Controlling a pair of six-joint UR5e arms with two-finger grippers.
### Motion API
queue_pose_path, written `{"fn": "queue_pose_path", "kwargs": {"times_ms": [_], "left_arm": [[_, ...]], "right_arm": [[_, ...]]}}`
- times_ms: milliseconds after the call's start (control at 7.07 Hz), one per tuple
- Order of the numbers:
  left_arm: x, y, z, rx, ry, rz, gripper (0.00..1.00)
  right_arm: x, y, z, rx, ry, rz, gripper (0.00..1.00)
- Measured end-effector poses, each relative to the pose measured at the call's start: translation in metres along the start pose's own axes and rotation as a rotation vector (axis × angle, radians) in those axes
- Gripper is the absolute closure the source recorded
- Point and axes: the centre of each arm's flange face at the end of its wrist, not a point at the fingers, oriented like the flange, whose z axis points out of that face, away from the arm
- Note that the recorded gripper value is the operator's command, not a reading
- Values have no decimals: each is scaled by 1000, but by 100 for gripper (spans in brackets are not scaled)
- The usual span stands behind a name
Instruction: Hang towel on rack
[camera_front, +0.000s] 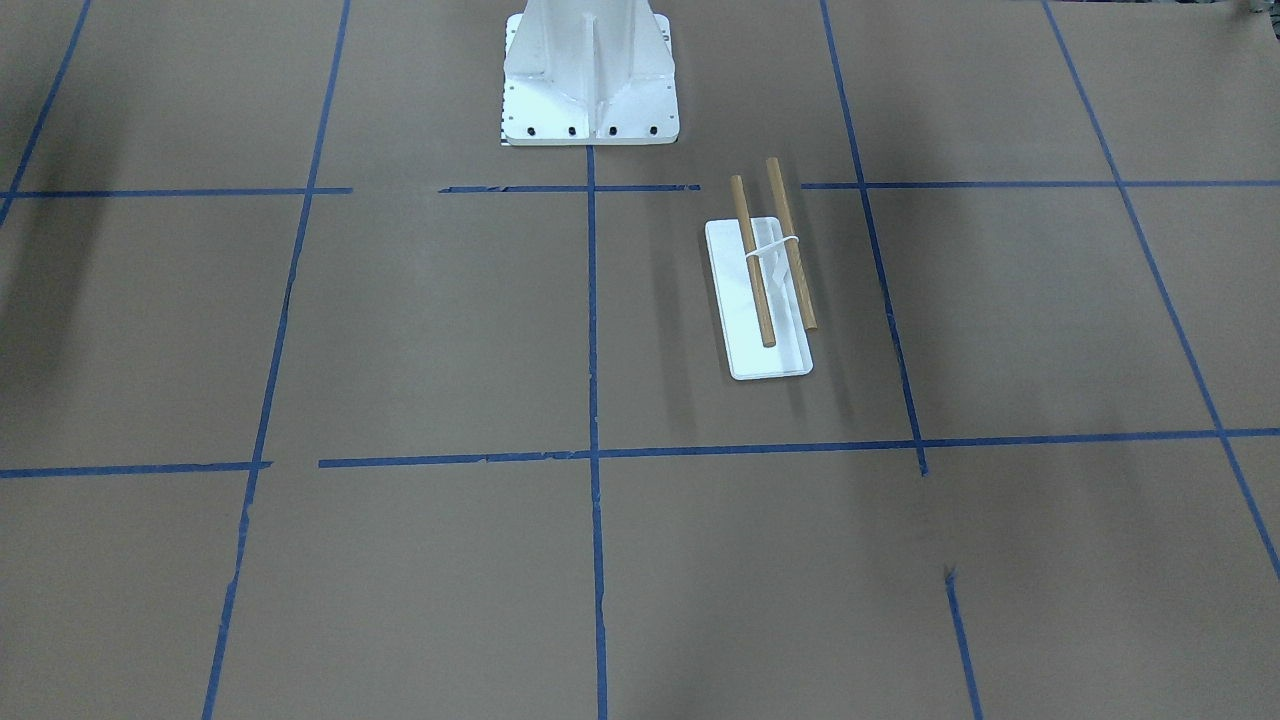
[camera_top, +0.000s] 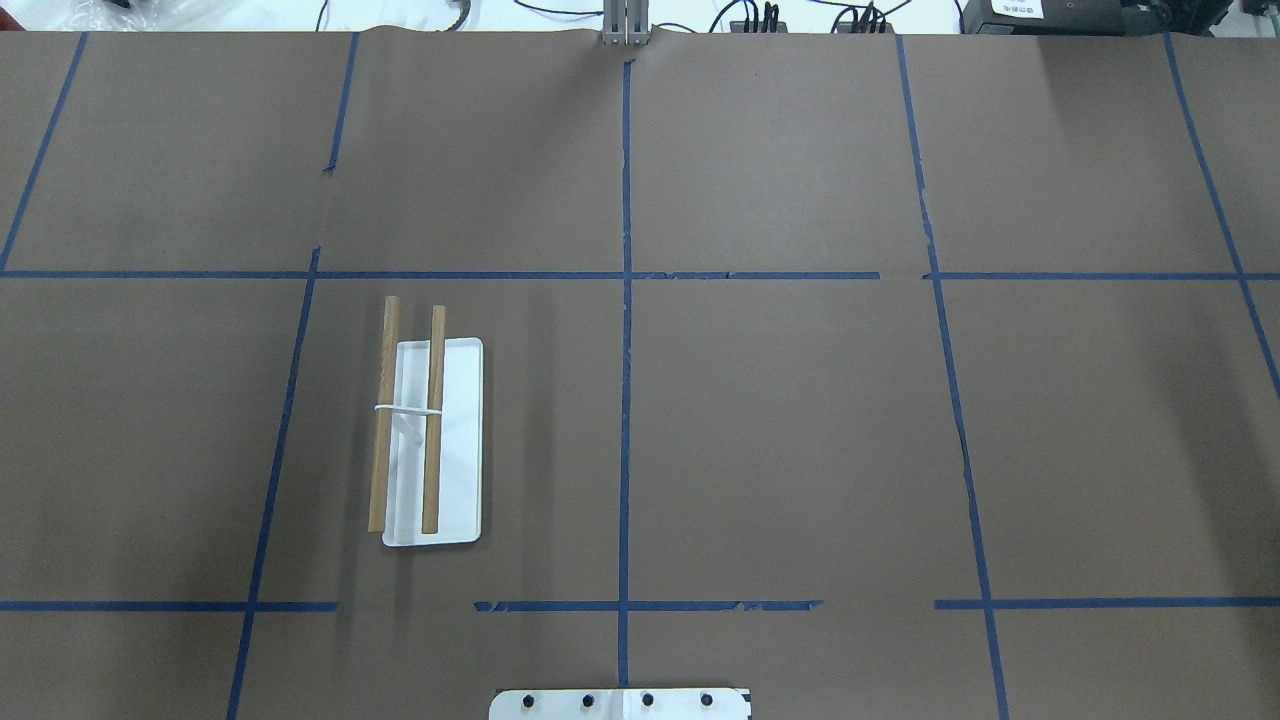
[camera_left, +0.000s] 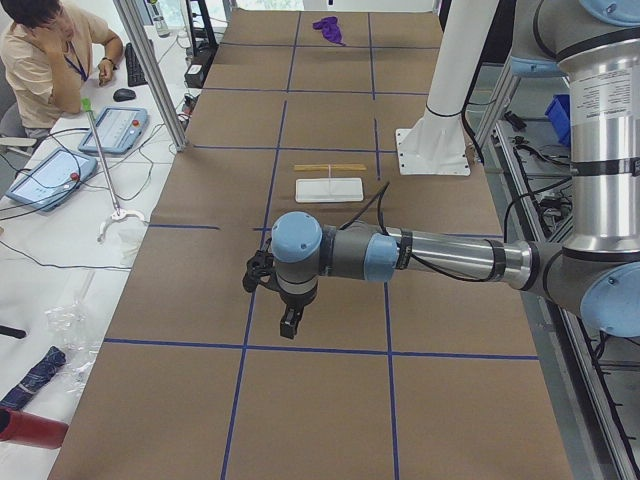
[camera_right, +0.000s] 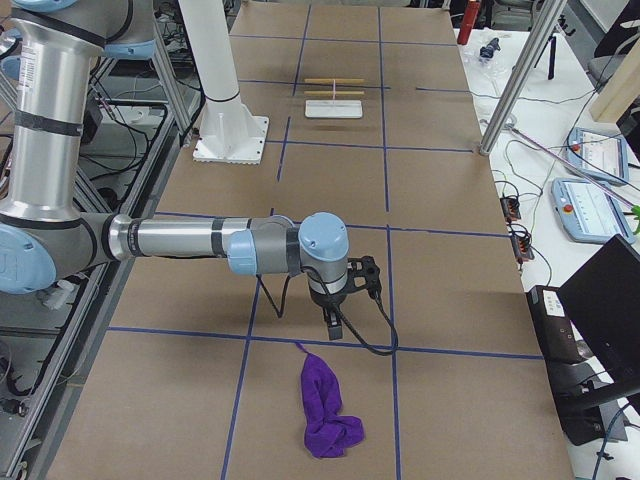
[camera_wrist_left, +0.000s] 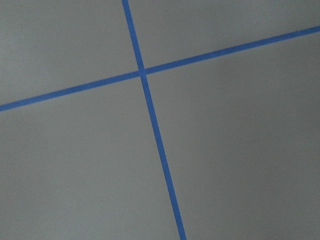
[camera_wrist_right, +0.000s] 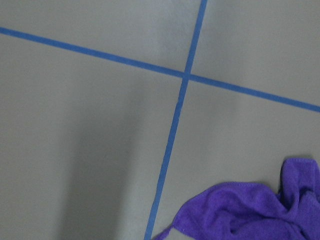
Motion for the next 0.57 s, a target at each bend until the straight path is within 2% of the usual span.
{"fn": "queue_pose_path", "kwargs": {"times_ms": [142,425,566], "left_arm": [[8,-20,-11,48,-6,50,0],[16,-35,-23,181,-28,183,0],[13,-32,-20,230,-40,231,0]], "right_arm": [[-4,-10,-5,50,-7,-35,0],[-1,-3,3,71,-45,-37,0],[8,6,14,81,-45,-75,0]]}}
